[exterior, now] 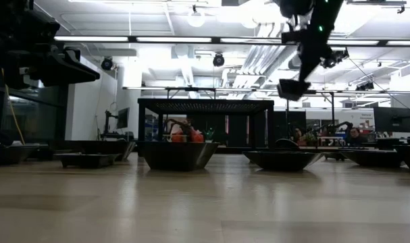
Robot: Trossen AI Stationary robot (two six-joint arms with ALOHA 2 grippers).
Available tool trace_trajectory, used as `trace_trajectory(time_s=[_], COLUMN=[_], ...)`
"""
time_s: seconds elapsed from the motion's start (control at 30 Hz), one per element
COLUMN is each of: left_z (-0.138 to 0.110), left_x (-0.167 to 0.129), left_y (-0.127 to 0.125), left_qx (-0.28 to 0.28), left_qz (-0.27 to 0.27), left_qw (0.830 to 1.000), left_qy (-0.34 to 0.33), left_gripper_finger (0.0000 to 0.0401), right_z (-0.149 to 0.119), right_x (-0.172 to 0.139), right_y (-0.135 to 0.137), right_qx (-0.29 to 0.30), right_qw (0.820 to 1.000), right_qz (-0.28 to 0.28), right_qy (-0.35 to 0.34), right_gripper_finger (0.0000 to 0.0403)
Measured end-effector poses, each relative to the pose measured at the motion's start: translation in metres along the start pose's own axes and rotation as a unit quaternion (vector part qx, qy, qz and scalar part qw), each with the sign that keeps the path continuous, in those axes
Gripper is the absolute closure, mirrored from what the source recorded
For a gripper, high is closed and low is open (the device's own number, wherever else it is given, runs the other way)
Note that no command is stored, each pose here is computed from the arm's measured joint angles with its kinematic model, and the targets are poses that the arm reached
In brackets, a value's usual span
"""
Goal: Pick & Place Mini shaped plates
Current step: Put the distorted square plate on the shelf
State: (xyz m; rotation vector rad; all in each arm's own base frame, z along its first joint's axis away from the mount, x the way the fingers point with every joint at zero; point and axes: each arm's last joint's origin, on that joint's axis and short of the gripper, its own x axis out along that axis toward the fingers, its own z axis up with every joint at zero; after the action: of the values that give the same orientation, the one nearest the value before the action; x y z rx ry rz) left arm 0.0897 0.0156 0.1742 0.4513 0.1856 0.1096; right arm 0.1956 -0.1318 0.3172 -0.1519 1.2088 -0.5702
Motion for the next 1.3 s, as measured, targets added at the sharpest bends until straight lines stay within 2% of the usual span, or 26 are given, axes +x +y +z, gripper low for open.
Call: trace_trajectory(time_s=[0.23,0.4,0.63,1.0,1.13,1.3], left_z=[0.000,0.000,0.000,0.000,0.000,0.000], left_x=[0.000,0.000,0.000,0.000,0.000,0.000], left_y=[0.000,0.000,0.000,0.000,0.000,0.000], left_qx=[0.000,0.000,0.000,0.000,0.000,0.000], left_qz=[0.000,0.000,0.000,0.000,0.000,0.000], left_qw=[1.000,1.000,1.000,1.000,1.000,1.000], left_qy=[0.000,0.000,0.000,0.000,0.000,0.000], left_gripper_finger=[0.0321,0.0321,0.0321,0.0321,0.0321,0.0321], right_z=[0.022,0.041,0.078,0.134,0.145,0.147], right_x=[-0.034,-0.040,-0.026,0.006,0.019,0.029], right_y=[0.001,0.009,0.020,0.023,0.029,0.043], right_qx=[-0.012,-0.029,-0.065,-0.057,-0.055,-0.067], right_qw=[0.997,0.996,0.997,0.998,0.998,0.997], right_qz=[0.003,0.014,-0.001,0.002,0.001,0.010], right_qy=[-0.072,-0.087,-0.041,-0.002,0.011,0.028], right_gripper_finger=[0.0403,0.0403,0.0403,0.0403,0.0403,0.0403])
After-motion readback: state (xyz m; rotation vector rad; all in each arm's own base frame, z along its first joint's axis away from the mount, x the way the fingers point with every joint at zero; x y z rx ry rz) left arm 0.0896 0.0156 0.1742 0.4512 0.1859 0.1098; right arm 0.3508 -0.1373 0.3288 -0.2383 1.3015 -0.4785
